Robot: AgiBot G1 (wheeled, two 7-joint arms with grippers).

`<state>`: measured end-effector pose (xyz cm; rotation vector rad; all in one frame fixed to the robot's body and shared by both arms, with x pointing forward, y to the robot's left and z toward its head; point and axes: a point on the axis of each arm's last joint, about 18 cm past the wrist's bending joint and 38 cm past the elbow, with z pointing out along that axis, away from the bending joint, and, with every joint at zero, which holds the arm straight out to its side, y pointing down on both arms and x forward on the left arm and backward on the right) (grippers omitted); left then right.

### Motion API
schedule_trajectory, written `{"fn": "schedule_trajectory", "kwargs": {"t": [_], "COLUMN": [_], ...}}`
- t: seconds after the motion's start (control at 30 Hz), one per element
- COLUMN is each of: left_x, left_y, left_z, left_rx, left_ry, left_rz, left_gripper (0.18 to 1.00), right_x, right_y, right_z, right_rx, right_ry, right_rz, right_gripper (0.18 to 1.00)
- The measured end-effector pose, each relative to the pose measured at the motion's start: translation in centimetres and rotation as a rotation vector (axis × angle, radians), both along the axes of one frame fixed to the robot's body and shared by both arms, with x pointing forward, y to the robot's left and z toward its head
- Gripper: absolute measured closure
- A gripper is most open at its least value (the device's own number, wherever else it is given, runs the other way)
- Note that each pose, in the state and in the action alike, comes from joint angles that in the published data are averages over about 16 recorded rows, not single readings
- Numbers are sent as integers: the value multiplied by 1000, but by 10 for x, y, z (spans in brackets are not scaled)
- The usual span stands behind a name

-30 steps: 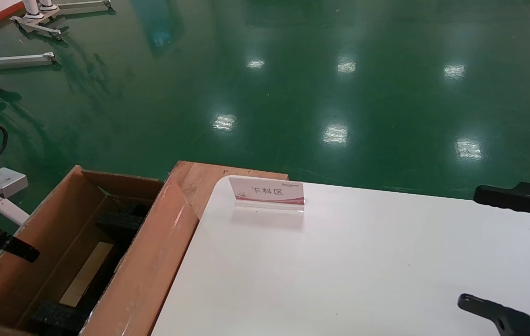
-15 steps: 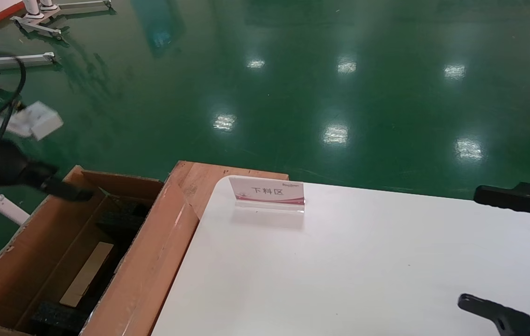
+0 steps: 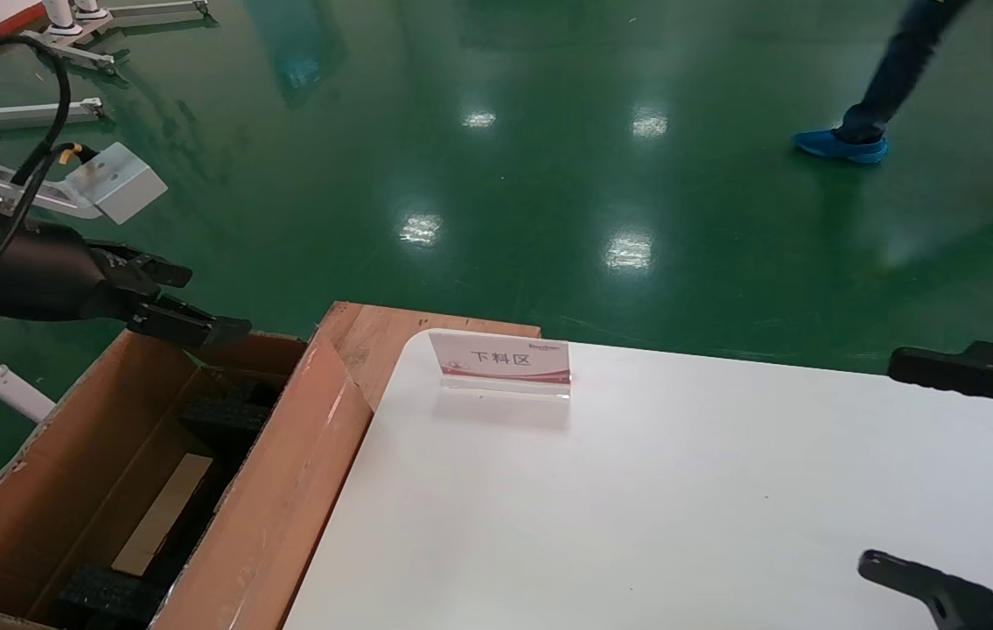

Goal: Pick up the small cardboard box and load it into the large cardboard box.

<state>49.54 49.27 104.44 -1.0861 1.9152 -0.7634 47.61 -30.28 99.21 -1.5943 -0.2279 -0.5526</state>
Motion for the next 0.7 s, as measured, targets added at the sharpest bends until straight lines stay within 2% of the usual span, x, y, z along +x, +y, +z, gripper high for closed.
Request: {"fn": "schedule_trajectory", "kwargs": {"t": [0.23, 0.7], "left_x": [8, 24], "left_y": [-25, -103], "left_z": [2, -4], "left_rx": [16, 29], "left_ry": [0, -9], "left_rz": [-107, -457], "left_gripper": [184, 184], "right_x": [0, 0], "right_y": [0, 0], "right_z": [0, 0], "right_rx": [0, 0], "right_ry": [0, 0], "right_rz": [0, 0], "right_gripper": [178, 178]}}
